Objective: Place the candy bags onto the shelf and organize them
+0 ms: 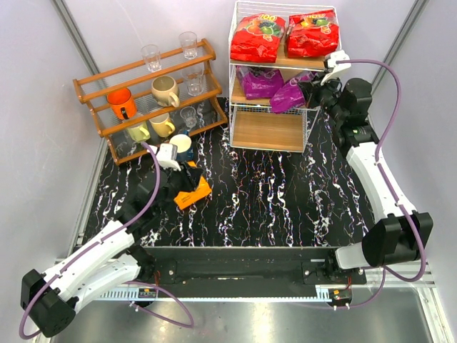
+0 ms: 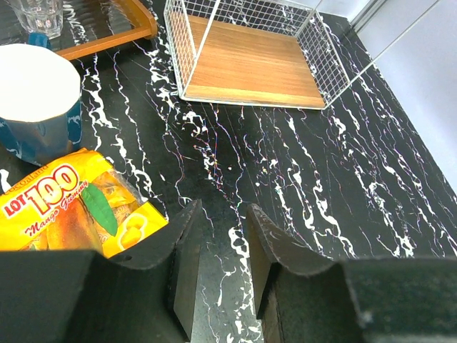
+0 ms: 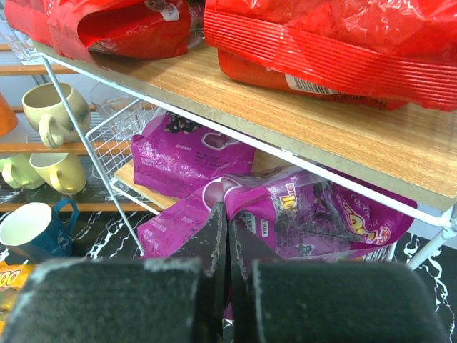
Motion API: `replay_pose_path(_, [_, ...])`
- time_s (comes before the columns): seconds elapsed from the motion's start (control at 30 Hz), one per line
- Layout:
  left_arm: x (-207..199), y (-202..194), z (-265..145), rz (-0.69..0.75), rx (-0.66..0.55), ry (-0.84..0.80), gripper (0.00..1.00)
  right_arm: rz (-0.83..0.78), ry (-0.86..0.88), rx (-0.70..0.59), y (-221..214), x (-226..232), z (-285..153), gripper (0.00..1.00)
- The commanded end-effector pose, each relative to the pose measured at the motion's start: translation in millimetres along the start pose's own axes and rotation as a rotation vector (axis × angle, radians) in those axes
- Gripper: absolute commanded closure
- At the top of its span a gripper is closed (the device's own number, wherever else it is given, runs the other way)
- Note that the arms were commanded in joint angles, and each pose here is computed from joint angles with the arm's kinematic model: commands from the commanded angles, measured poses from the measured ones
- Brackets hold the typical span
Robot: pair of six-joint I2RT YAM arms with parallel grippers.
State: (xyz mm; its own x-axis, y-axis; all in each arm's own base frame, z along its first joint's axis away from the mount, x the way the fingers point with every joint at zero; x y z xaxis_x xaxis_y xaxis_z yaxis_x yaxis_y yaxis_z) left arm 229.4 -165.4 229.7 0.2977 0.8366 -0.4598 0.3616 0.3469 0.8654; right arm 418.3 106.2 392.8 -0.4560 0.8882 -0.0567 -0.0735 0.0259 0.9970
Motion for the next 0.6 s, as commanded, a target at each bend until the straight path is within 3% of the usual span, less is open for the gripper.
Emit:
replay_pose_path(0.0, [-7, 9, 3, -0.015, -0.044, -0.045, 0.66, -0.095, 0.055, -0.205, 64, 5, 0, 1.00])
replay_pose_path(0.57, [-5, 3, -4, -0.031, -0.025, -0.048, 0.68, 0.233, 0.485, -0.331, 64, 54, 26, 1.00])
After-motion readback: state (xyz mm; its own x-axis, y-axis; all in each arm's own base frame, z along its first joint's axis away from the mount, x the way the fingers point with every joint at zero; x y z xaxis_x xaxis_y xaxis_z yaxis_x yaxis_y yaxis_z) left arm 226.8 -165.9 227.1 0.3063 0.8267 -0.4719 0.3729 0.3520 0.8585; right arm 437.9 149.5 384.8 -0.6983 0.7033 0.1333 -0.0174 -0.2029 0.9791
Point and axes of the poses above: each gripper's point midway between its finger pads, its own z axis out along the fingers, its own x axis along the line the jaws close on, y = z × x, the point moved 4 cm from there along -z, back along the fingers, and after that the axes turned 4 degrees about -z, right-handed, at the moved point
